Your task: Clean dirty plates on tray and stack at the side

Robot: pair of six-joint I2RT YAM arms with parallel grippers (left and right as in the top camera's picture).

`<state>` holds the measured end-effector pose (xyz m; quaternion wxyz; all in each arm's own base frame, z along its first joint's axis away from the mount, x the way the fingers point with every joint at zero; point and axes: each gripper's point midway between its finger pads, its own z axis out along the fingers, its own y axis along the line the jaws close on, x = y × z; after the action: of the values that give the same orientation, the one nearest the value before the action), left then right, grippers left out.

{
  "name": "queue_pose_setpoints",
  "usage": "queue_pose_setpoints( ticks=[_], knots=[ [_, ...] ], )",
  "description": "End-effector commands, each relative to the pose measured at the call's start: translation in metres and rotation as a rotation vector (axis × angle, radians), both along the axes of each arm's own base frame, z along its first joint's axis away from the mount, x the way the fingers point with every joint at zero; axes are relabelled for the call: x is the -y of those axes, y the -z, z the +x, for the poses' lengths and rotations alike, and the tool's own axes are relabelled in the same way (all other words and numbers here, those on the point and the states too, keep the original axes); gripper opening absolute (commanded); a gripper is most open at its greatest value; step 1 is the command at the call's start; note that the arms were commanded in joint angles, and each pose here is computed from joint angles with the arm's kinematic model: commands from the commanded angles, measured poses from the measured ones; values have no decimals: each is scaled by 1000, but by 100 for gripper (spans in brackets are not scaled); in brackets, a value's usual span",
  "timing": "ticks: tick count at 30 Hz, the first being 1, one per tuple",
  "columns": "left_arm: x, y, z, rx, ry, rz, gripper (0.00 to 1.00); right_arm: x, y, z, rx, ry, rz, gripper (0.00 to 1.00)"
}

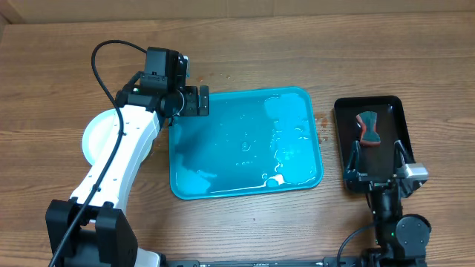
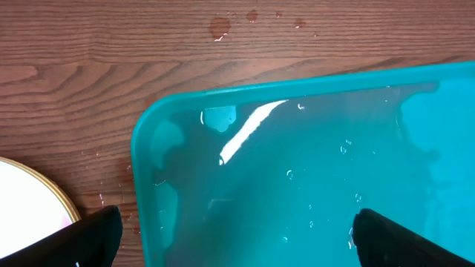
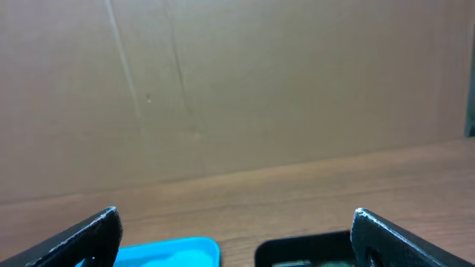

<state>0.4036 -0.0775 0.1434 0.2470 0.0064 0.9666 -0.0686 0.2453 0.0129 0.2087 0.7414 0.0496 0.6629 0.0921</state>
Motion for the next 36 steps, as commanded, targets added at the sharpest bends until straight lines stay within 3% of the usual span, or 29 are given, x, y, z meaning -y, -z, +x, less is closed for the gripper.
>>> queue_pose_setpoints(
  ticks=[1,8,36],
  knots=[
    [0,-15,3,42,8,5,100,0,3,-1,7,7,7,100],
    [0,-15,3,42,8,5,100,-2,38,1,-138,-5,-5,100],
    [-2,-16,4,48,1,17,100,-9,39,0,-140,-46,-7,100]
  ],
)
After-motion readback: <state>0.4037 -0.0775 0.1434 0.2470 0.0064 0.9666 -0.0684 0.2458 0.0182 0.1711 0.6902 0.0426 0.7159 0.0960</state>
